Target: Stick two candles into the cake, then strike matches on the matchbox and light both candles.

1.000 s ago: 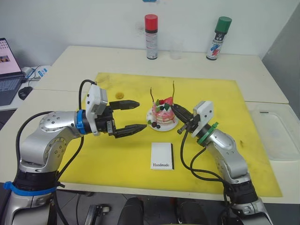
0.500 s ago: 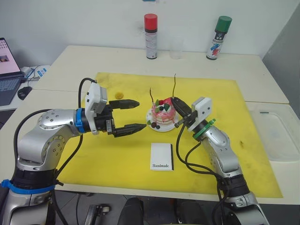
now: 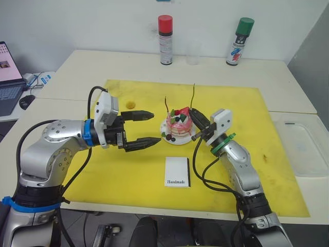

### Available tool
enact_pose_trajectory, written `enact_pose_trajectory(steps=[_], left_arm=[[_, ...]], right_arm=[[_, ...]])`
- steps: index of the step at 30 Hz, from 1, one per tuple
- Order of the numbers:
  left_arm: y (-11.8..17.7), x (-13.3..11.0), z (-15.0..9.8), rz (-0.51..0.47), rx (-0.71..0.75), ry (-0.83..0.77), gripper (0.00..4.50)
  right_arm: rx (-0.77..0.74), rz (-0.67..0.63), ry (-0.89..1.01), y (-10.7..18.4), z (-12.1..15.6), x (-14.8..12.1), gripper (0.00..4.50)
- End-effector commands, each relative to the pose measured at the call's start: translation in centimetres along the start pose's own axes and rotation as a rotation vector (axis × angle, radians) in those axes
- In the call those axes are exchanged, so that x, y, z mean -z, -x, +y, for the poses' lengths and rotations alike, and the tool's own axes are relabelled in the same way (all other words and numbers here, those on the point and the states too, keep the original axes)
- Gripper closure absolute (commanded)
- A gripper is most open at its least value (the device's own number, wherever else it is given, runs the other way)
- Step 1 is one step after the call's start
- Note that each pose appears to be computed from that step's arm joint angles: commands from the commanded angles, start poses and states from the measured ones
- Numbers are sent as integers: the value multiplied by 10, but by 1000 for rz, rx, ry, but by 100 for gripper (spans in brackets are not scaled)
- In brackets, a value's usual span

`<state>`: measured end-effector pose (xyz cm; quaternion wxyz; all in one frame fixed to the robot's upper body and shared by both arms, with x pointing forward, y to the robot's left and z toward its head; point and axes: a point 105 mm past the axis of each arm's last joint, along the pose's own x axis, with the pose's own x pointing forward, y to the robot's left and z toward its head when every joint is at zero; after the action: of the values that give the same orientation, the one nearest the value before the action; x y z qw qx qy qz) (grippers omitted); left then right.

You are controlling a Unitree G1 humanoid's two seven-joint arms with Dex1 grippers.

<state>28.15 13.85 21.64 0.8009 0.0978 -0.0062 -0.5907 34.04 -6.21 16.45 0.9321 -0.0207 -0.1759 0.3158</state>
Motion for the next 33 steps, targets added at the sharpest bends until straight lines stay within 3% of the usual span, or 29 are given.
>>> enact_pose_trajectory(steps=[1, 7, 20, 33], left_arm=[[0, -8, -1, -6, 15, -33, 0], [-1, -7, -1, -6, 21, -32, 0], [-3, -6, -3, -2, 35, -28, 0], [-5, -5, -4, -6, 39, -24, 0]], right_arm=[[-17, -39, 15, 3, 4, -11, 449], [-15, -30, 17, 6, 5, -9, 449], [-31, -113, 69, 1, 10, -31, 449], [-16, -46, 60, 8, 6, -13, 449]])
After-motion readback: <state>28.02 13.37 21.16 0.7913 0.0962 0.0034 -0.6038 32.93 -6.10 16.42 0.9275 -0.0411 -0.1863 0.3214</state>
